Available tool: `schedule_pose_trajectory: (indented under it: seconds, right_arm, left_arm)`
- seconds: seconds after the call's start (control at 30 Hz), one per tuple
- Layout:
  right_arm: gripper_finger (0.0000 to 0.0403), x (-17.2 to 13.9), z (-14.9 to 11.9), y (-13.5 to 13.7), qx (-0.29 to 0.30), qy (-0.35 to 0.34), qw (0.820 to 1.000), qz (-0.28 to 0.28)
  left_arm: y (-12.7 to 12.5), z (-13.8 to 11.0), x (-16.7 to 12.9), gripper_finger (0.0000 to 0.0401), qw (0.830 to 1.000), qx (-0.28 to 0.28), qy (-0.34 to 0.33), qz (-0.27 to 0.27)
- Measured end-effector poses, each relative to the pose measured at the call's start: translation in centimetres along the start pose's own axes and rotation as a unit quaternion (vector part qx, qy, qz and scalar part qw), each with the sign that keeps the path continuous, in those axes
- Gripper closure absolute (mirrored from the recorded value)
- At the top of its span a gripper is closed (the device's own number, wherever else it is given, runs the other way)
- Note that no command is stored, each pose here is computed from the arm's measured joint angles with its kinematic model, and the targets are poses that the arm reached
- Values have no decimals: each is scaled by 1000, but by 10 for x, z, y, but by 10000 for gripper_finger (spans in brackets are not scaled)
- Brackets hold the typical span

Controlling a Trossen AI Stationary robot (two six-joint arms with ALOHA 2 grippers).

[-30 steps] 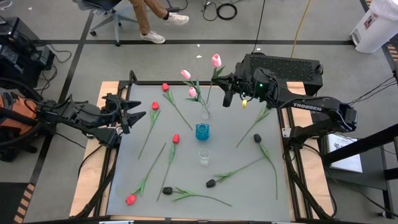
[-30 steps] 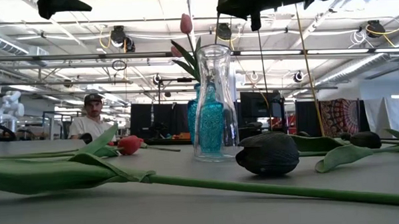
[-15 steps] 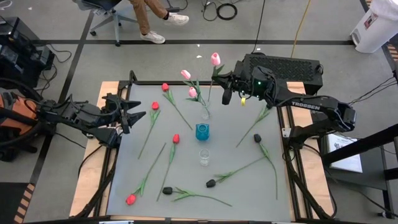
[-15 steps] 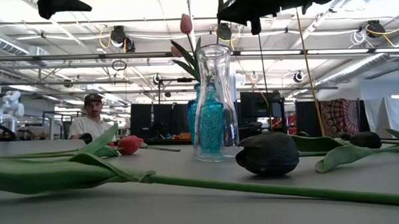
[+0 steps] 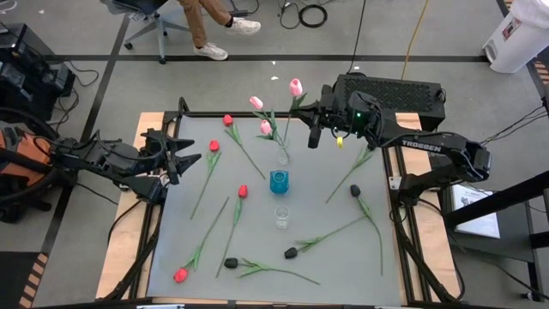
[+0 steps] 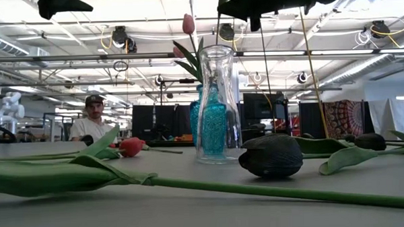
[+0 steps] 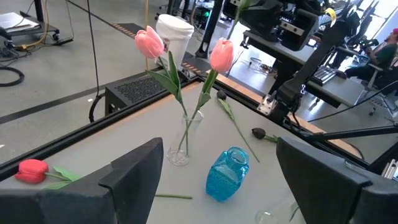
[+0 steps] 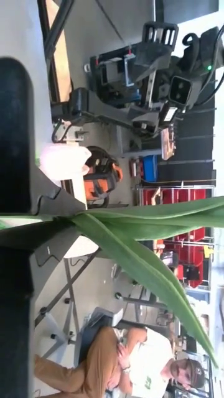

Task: Sort flowers into vase by color
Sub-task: Put the pink tulip into the top transparent vase

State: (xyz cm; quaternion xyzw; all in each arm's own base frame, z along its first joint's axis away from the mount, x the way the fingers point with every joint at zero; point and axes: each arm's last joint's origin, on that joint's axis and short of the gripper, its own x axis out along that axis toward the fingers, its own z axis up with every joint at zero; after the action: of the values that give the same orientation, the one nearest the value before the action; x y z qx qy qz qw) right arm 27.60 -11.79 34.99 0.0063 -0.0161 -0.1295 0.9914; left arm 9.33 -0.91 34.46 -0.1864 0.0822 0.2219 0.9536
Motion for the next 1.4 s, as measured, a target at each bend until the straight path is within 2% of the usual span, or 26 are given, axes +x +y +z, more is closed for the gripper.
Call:
schedule_pose_trajectory:
  seconds: [0.53,1.0,1.4]
  right_arm:
    - [396,0,-1,0,-7,4,1000,0]
    - [288,0,-2,0,-19,12,1000,0]
    - [237,0,-6,0,-12,30,999,0]
  left_arm:
    - [0,0,0,82,1000,0,0,0]
    - [0,0,0,82,1000,0,0,0]
    - [0,0,0,82,1000,0,0,0]
